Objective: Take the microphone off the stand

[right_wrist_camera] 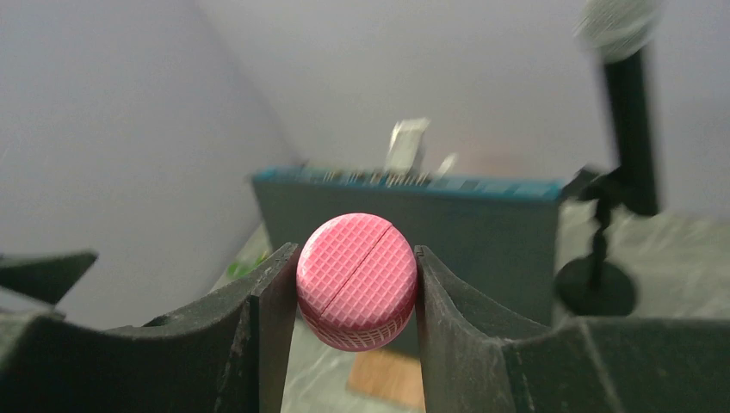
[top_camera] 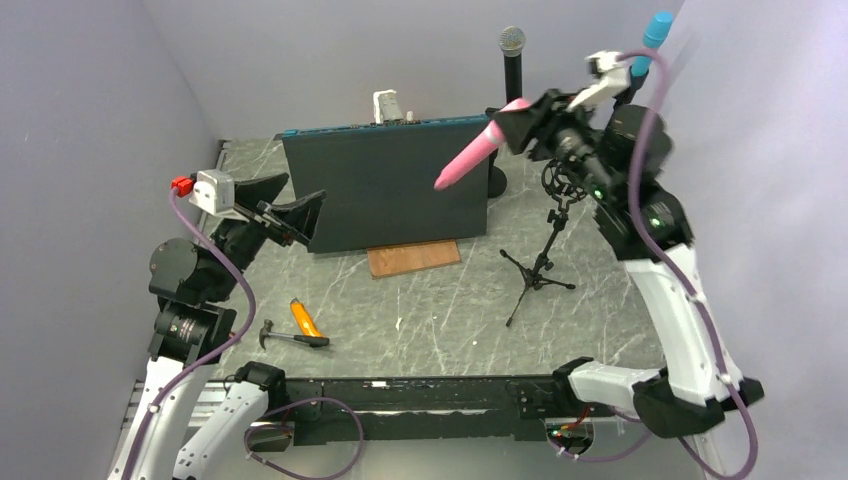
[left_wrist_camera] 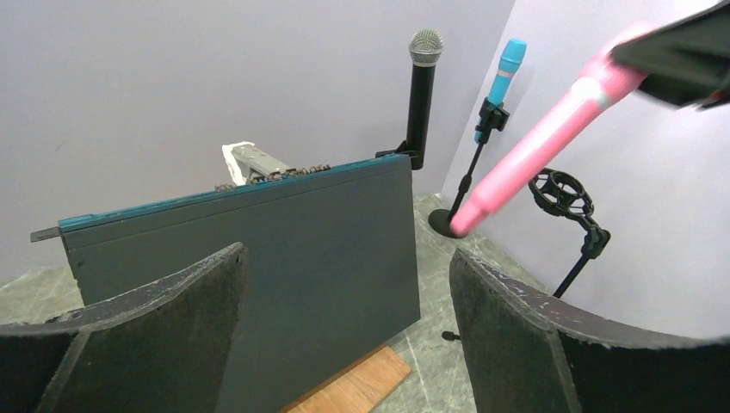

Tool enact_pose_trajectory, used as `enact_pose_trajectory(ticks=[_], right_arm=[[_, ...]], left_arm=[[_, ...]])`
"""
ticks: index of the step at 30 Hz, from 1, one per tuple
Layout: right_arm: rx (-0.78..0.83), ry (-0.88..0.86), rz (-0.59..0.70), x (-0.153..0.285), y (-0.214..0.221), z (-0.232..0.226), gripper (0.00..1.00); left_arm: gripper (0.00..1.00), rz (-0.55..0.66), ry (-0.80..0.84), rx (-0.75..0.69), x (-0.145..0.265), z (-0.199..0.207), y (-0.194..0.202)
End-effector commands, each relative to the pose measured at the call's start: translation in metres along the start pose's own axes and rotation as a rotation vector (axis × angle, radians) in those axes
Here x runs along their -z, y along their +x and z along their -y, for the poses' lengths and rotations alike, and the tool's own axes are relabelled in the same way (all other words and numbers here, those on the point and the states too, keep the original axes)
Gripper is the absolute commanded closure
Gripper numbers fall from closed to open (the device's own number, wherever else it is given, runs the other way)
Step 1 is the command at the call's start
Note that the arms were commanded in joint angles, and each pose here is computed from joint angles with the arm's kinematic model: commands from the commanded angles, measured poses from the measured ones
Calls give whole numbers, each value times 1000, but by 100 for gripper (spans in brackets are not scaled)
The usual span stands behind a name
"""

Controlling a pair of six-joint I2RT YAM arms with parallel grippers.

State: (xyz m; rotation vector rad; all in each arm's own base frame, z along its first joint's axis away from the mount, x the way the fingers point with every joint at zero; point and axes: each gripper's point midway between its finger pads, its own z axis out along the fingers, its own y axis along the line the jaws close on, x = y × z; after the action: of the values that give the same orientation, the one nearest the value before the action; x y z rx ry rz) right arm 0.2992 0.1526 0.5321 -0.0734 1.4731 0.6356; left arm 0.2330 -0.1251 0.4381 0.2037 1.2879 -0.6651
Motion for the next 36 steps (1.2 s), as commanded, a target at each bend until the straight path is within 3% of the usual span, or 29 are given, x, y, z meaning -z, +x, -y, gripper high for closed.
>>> enact_pose_trajectory(ticks=[1, 6, 17, 23, 28, 36], right_arm=[[-170, -218, -224, -10, 60, -41, 100], [-252, -295, -417, -23, 145, -73, 100], [-302, -330, -837, -8, 338, -143, 100], [-398, -301, -996, -6, 399, -149, 100], [-440, -265, -1076, -11, 437, -149, 100], [-440, -207, -1178, -22, 488, -143, 100]], left_arm=[[11, 15, -30, -12, 1, -4, -5], [12, 14, -90, -7, 3, -14, -6], [13, 13, -127, -31, 0, -24, -4], [15, -83, -135, -23, -22, -24, -13], [16, -78, -49, -79, -29, -8, -30], [15, -116, -99, -154, -20, -30, 17]])
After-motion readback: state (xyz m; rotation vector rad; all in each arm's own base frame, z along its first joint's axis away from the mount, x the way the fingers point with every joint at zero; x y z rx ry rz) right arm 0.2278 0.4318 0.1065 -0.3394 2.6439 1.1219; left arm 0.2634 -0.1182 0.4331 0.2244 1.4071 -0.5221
